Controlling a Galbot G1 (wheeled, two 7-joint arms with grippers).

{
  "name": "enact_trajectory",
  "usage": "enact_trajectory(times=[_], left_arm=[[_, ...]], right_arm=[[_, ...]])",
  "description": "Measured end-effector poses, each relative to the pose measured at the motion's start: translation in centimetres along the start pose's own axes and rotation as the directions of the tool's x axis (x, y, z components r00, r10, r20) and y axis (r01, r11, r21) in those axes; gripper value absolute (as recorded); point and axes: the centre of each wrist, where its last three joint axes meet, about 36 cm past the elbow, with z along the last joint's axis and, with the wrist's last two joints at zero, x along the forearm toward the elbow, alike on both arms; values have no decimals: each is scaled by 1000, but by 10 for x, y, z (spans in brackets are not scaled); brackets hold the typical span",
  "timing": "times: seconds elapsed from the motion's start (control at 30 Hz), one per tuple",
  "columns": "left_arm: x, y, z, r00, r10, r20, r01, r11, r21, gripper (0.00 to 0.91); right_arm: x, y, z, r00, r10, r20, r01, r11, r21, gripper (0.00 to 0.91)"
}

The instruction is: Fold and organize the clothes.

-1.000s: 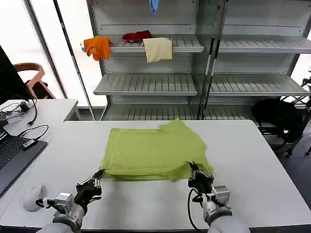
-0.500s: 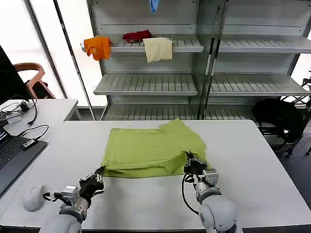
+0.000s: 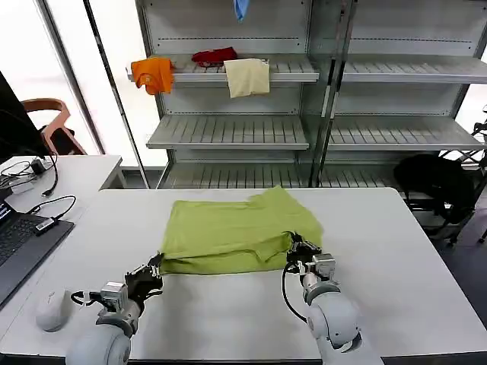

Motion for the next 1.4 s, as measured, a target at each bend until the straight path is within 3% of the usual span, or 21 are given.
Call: enact_trajectory(times=[1.03,1.4], left_arm=[[37,-1,-18,999,14,48,-13,1000,-18,907],[32,-1,-13,1000,3,25,-2,999,-32,907]], right_arm=[[35,-47,-32,993,62,103,-61,998,-12,907],[57,-59,-11,998,52,47,-51,999,-16,907]])
